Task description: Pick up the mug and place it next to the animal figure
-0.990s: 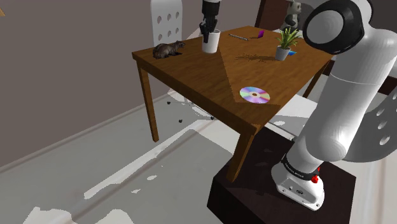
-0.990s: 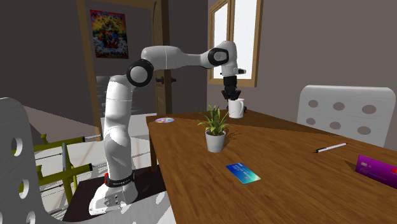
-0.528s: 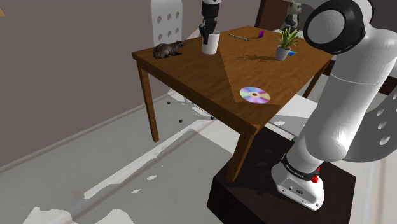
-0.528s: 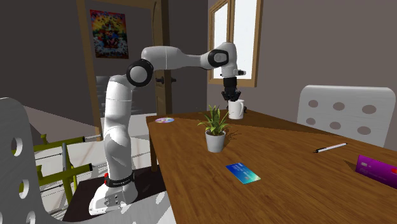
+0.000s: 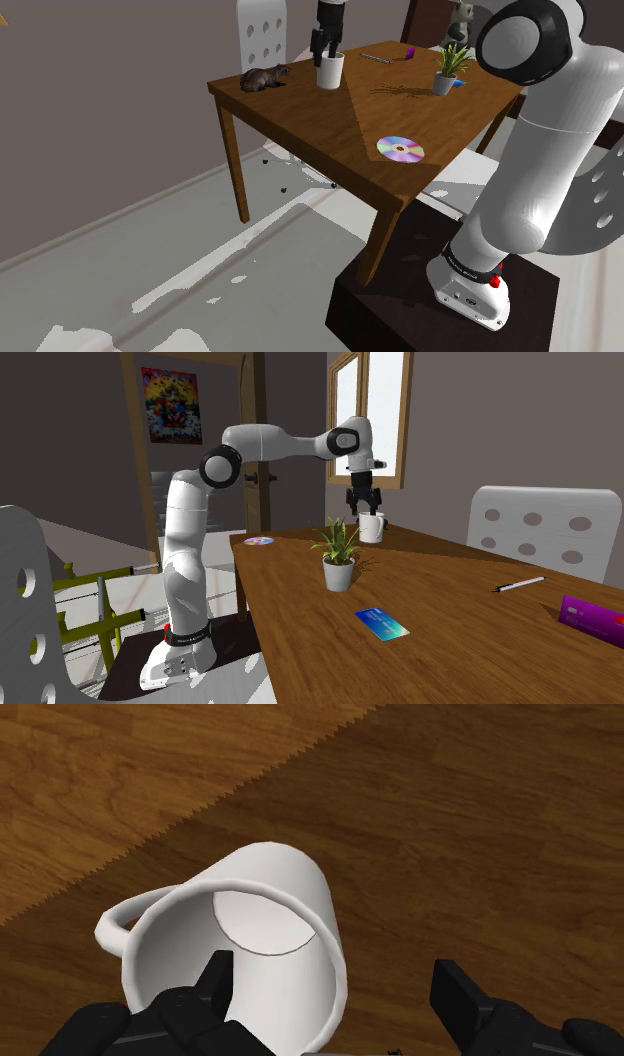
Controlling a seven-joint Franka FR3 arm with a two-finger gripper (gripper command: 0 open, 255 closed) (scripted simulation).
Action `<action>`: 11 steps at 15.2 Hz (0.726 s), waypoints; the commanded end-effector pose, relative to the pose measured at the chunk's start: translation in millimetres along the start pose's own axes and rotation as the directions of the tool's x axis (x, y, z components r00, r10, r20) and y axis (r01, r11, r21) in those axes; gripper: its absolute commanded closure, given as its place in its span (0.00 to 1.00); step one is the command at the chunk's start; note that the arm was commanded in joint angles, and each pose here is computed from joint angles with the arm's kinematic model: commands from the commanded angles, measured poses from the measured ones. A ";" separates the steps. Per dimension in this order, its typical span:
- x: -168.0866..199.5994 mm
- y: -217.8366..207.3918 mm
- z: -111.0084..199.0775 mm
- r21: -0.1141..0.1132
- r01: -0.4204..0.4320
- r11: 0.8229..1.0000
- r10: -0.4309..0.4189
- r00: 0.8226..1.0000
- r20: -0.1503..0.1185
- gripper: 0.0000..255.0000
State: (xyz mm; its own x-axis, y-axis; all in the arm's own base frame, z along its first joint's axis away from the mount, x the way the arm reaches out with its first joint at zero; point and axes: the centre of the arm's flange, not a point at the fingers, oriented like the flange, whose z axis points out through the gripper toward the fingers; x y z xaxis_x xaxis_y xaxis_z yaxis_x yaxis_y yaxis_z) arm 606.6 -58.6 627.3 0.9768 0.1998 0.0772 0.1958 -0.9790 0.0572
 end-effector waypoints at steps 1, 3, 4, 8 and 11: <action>-0.8 0.0 -20.3 0.000 0.000 1.000 0.000 1.000 0.000 0.00; -0.8 0.0 -43.9 0.000 0.000 1.000 0.000 1.000 0.000 0.00; -0.8 0.0 -43.9 0.000 0.000 1.000 0.000 1.000 0.000 0.00; -0.8 0.0 -43.9 0.000 0.000 1.000 0.000 1.000 0.000 0.00; -0.8 0.0 -43.9 0.000 0.000 1.000 0.000 1.000 0.000 0.00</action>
State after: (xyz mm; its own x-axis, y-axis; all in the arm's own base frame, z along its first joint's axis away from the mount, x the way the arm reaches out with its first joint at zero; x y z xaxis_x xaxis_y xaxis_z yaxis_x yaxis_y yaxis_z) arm 602.0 -57.0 670.9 0.9768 0.2000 0.0771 0.1959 -0.9790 0.0571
